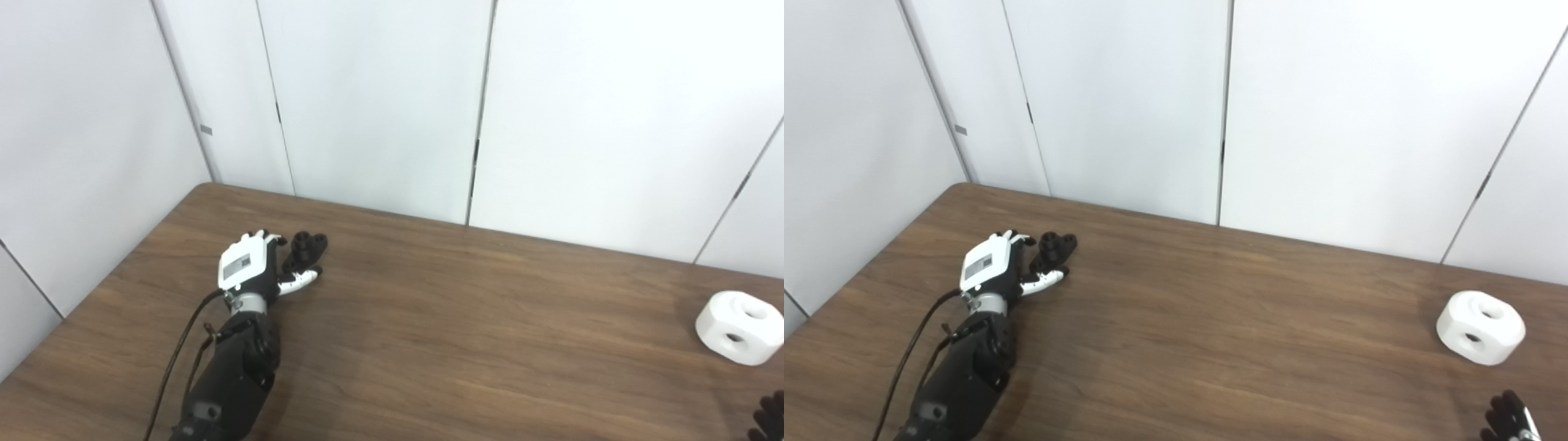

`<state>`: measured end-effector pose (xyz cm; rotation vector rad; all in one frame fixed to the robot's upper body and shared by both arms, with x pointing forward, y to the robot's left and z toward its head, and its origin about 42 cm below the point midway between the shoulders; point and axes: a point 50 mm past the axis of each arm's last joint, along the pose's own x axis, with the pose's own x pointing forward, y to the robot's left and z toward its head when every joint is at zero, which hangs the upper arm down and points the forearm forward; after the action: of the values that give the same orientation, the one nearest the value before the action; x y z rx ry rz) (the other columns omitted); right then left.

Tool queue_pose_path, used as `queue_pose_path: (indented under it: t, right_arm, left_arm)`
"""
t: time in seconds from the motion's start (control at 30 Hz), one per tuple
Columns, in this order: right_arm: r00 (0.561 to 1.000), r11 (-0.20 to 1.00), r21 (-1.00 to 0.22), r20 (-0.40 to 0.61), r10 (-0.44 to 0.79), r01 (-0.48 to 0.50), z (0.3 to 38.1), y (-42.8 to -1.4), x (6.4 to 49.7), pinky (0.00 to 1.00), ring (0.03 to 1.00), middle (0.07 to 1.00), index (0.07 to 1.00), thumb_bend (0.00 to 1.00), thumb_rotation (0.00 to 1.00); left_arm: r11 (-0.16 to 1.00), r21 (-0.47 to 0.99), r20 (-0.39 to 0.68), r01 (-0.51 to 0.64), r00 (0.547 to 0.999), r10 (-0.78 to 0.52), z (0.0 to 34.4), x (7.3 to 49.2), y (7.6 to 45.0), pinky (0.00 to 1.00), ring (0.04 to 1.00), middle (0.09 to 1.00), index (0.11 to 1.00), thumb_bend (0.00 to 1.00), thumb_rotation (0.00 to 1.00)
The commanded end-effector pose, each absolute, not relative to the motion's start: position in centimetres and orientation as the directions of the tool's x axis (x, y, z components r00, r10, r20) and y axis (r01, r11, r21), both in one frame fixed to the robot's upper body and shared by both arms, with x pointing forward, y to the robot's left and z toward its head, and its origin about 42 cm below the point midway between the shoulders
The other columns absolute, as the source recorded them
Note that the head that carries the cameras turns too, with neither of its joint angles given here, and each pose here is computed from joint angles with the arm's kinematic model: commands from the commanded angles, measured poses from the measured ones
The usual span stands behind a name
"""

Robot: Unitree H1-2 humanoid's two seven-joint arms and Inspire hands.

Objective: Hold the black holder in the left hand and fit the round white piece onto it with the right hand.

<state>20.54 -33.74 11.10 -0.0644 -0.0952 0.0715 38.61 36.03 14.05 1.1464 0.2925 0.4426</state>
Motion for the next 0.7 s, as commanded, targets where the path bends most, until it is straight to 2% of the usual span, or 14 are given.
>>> queue_pose_path:
  t: [0.0,0.33,0.67]
  right_arm:
    - [0.998,0.998,-0.026,0.043,0.053,-0.052,9.16,-32.74,19.07,1.00,1.000,0.994,0.998,0.61,1.00]
    - [0.998,0.998,-0.033,0.039,0.047,-0.046,9.30,-32.61,19.01,1.00,1.000,0.990,0.996,0.61,1.00]
    - [0.998,0.998,-0.038,0.046,0.043,-0.041,9.33,-32.73,18.96,1.00,1.000,0.989,0.994,0.62,1.00]
  left_arm:
    - [0.305,0.915,0.092,-0.265,0.871,0.483,16.99,40.53,36.45,1.00,0.994,0.949,0.819,0.80,0.55]
    - [0.281,0.922,0.095,-0.265,0.860,0.501,16.94,41.50,36.67,1.00,0.987,0.940,0.808,0.80,0.54]
    - [0.327,0.901,0.094,-0.284,0.866,0.491,16.84,41.28,36.51,1.00,0.964,0.904,0.777,0.81,0.50]
